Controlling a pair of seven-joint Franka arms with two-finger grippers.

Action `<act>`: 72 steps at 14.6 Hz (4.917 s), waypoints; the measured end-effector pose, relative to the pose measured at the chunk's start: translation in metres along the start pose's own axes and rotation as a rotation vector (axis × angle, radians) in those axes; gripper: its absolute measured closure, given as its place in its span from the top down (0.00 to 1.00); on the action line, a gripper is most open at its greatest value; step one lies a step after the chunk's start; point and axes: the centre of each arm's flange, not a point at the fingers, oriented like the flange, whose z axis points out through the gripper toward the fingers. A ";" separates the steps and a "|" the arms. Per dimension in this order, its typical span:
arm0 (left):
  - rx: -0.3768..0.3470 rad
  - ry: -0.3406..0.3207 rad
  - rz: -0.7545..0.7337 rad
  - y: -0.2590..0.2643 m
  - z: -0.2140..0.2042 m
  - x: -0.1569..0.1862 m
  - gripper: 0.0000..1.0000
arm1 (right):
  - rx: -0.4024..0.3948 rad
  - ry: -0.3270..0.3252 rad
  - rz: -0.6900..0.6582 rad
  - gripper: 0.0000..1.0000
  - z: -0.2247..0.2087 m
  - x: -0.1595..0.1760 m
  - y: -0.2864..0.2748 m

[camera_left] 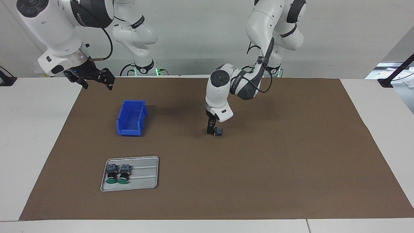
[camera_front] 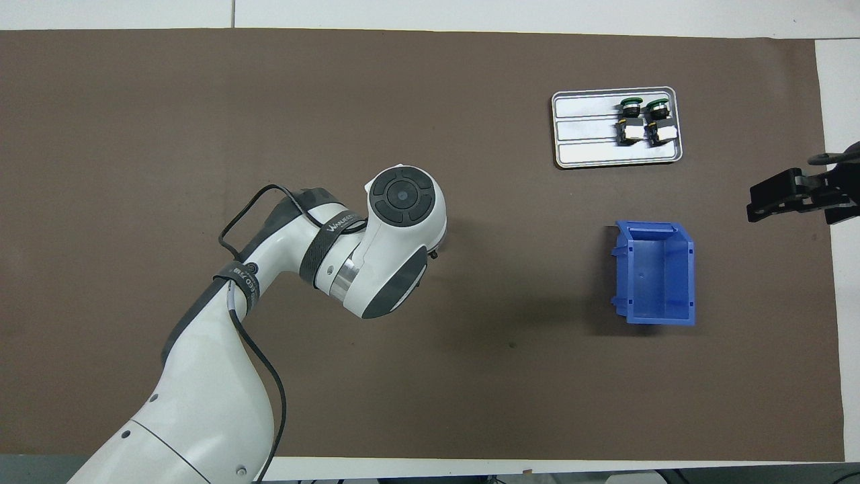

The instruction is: Place and press button with both arms

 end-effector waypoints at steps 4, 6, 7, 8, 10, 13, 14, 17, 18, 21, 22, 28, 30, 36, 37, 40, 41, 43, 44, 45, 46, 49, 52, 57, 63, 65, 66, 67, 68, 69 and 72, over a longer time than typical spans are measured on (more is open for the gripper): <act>-0.014 0.014 -0.010 0.004 0.006 0.000 0.97 | 0.000 0.000 -0.001 0.99 0.000 0.000 0.000; -0.027 0.012 -0.019 0.005 0.006 0.000 0.96 | 0.000 0.000 -0.001 0.99 0.000 0.000 0.000; -0.029 0.013 -0.021 0.006 0.006 0.000 0.95 | 0.000 0.000 -0.001 0.99 0.000 0.000 0.000; -0.030 0.014 -0.023 0.006 0.007 0.000 0.95 | 0.000 0.000 -0.001 0.99 0.000 0.000 0.000; -0.033 0.015 -0.026 0.007 0.007 0.002 0.95 | 0.000 0.000 -0.001 0.99 0.000 0.000 0.000; -0.029 0.019 -0.027 0.008 0.011 0.003 0.94 | 0.000 0.000 -0.001 0.99 0.000 0.000 0.000; -0.027 0.020 -0.028 0.008 0.013 0.003 0.94 | 0.000 0.000 -0.001 0.99 0.000 0.000 0.000; -0.025 0.021 -0.029 0.009 0.016 0.003 0.85 | 0.000 0.000 -0.001 0.99 0.000 0.000 0.000; -0.027 0.021 -0.029 0.009 0.015 0.003 0.85 | 0.000 0.000 -0.001 0.99 0.000 0.000 0.000; -0.028 0.020 -0.029 0.010 0.015 0.003 0.69 | 0.000 0.000 -0.001 0.99 0.000 0.000 0.000; -0.028 0.020 -0.030 0.010 0.015 0.003 0.64 | 0.000 0.000 -0.001 0.99 0.000 0.000 0.000; -0.029 0.021 -0.031 0.010 0.015 0.003 0.35 | 0.000 0.000 -0.001 0.99 0.000 0.000 0.000; -0.029 0.020 -0.031 0.010 0.015 0.003 0.33 | 0.000 0.000 -0.001 0.99 0.000 0.000 0.000; -0.056 0.010 -0.035 0.017 0.000 0.003 0.33 | 0.000 -0.001 -0.001 0.99 0.000 0.000 0.000; -0.062 0.007 -0.035 0.018 -0.005 0.003 0.33 | 0.000 -0.001 -0.001 0.99 0.000 0.000 0.000; -0.096 -0.017 -0.079 0.029 -0.033 0.027 0.33 | 0.000 -0.001 -0.001 0.99 0.000 0.000 0.000; -0.102 -0.034 -0.101 0.033 -0.043 0.040 0.33 | 0.000 -0.001 -0.001 0.99 0.000 0.000 0.000; -0.103 -0.085 -0.127 0.038 -0.057 0.057 0.33 | 0.000 -0.001 -0.001 0.99 0.000 0.000 0.000; -0.096 -0.123 -0.139 0.039 -0.060 0.063 0.33 | 0.000 -0.001 -0.001 0.99 0.000 0.000 0.000; -0.086 -0.171 -0.149 0.041 -0.062 0.068 0.33 | 0.000 -0.001 -0.001 0.99 0.000 0.000 0.000; -0.078 -0.219 -0.154 0.043 -0.065 0.072 0.33 | 0.000 -0.001 -0.001 0.99 0.000 0.000 0.000; -0.086 -0.347 -0.168 0.048 -0.067 0.089 0.33 | 0.000 -0.001 -0.001 0.99 0.000 0.000 0.000; -0.122 -0.470 -0.196 0.048 -0.058 0.096 0.33 | 0.000 -0.001 -0.001 0.99 0.000 0.000 0.000; -0.149 -0.617 -0.217 0.048 -0.053 0.119 0.33 | 0.000 -0.001 -0.001 0.99 0.000 0.000 0.000; -0.228 -0.845 -0.243 0.026 -0.029 0.161 0.33 | 0.000 -0.001 -0.001 0.99 0.000 0.000 0.000; -0.246 -0.899 -0.234 0.021 -0.021 0.159 0.33 | 0.000 -0.001 -0.001 0.99 0.000 0.000 0.000; -0.258 -0.928 -0.214 0.017 -0.015 0.157 0.33 | 0.000 -0.001 -0.001 0.99 0.000 0.000 0.000; -0.268 -0.962 -0.199 0.012 -0.007 0.156 0.33 | 0.000 -0.001 -0.001 0.99 0.000 0.000 0.000; -0.275 -1.001 -0.189 0.007 0.000 0.154 0.33 | 0.000 -0.001 -0.001 0.99 0.000 0.000 0.000; -0.276 -1.034 -0.181 0.003 0.007 0.153 0.33 | 0.000 -0.001 -0.001 0.99 0.000 0.000 0.000; -0.296 -1.090 -0.176 -0.002 0.022 0.152 0.33 | 0.000 -0.001 -0.001 0.99 0.000 0.000 0.000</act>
